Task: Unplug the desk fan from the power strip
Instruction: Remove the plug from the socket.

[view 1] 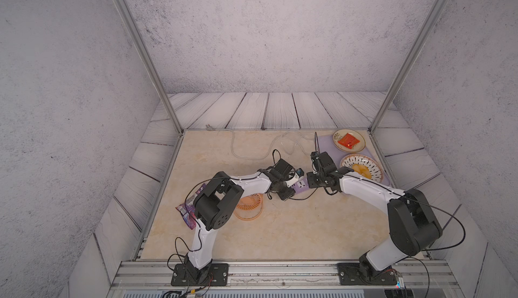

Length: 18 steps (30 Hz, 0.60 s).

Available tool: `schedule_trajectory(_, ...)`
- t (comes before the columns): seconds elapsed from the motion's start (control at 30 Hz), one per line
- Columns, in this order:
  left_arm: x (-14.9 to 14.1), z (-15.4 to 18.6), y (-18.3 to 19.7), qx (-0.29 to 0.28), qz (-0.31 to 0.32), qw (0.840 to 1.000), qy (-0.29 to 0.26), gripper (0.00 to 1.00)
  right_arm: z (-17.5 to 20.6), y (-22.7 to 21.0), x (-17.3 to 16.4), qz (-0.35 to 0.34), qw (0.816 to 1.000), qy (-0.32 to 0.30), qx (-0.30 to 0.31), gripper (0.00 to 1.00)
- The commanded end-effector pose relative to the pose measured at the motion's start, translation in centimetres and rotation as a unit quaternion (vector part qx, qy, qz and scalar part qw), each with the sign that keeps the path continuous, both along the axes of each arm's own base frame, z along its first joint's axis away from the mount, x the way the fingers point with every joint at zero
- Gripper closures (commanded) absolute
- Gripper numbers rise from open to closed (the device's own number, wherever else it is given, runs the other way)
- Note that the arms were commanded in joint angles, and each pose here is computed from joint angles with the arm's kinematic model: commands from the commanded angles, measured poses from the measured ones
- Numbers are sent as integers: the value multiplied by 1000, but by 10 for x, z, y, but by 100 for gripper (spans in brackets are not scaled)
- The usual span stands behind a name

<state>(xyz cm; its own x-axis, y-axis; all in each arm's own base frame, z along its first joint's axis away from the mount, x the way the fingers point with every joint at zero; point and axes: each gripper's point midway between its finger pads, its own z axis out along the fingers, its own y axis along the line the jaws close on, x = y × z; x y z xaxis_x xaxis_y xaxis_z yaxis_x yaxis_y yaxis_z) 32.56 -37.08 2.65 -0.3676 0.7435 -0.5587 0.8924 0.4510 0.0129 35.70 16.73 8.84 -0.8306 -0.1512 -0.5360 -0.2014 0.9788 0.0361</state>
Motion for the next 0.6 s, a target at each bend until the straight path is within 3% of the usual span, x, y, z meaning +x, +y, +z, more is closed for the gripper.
schedule_trajectory(0.0,-2,-16,-2,7,6,1000,11,100,1,19,-3,7,999,27,25,73)
schedule_trajectory(0.33,-3,-14,-3,4,5,1000,8,100,-12,27,4,0,997,69,23,74)
schedule_trajectory(0.57,-1,-12,-6,-12,11,1000,6,100,6,43,-1,40,996,36,76,75)
